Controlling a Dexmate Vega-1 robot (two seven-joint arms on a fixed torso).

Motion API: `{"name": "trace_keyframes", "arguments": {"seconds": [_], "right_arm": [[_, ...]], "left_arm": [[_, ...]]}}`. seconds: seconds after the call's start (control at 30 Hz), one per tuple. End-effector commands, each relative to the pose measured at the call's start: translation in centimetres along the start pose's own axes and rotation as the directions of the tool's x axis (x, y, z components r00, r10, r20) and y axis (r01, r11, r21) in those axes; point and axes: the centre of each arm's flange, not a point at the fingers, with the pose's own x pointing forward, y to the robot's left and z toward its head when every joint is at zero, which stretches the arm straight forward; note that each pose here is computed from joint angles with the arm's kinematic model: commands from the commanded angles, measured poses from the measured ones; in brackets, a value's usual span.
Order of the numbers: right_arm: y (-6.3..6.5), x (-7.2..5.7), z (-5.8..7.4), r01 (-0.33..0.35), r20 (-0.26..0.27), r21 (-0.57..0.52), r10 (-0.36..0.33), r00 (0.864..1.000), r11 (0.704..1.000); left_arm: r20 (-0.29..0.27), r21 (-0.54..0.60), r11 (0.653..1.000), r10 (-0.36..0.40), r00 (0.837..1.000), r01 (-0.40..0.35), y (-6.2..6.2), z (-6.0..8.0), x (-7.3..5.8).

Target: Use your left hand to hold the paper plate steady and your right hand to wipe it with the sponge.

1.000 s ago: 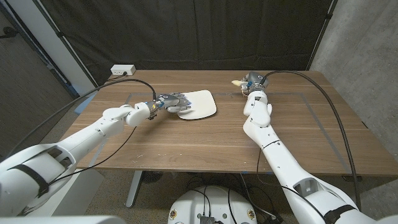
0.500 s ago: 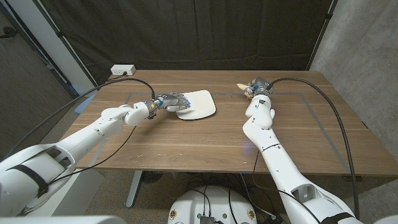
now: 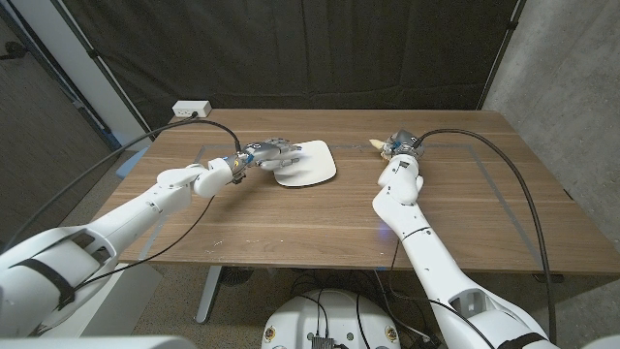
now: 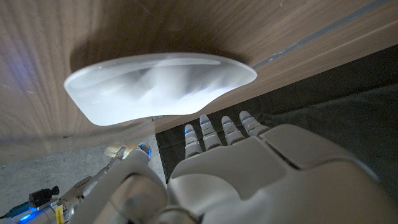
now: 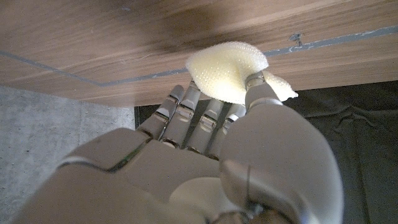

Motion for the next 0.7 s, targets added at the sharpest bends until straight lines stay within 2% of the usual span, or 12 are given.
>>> {"name": "trace_keyframes", "arguments": {"seconds": [0.03,0.23,0.27,0.4,0.53,0.6,0.7], "right_arm": [[0.9,0.0,-0.1,-0.062,-0.03,-0.006,0.062,0.998,0.998],[0.7,0.1,0.0,-0.11,-0.045,-0.017,0.109,0.993,0.994],[0.7,0.2,0.0,-0.139,-0.051,-0.016,0.139,0.989,0.99],[0.7,0.3,0.1,-0.187,-0.065,-0.026,0.185,0.981,0.982],[0.6,0.5,0.2,-0.252,-0.07,-0.033,0.25,0.966,0.967],[0.5,0.6,0.2,-0.279,-0.06,-0.024,0.277,0.959,0.96],[0.1,0.5,0.1,-0.284,-0.004,0.036,0.284,0.959,0.958]], "left_arm": [[0.019,-0.16,0.979,0.131,0.991,-0.126,1.5,0.3,-0.4],[0.018,-0.285,0.942,0.189,0.982,-0.176,2.3,0.2,-0.7],[0.019,-0.321,0.928,0.203,0.979,-0.186,2.6,0.2,-0.9],[0.018,-0.418,0.888,0.217,0.976,-0.19,2.9,0.1,-1.1],[0.01,-0.507,0.841,0.225,0.974,-0.189,3.3,-0.1,-1.5],[0.0,-0.548,0.813,0.233,0.972,-0.195,3.5,-0.2,-1.6],[-0.008,-0.609,0.769,0.24,0.971,-0.195,3.8,-0.4,-1.9]]}}
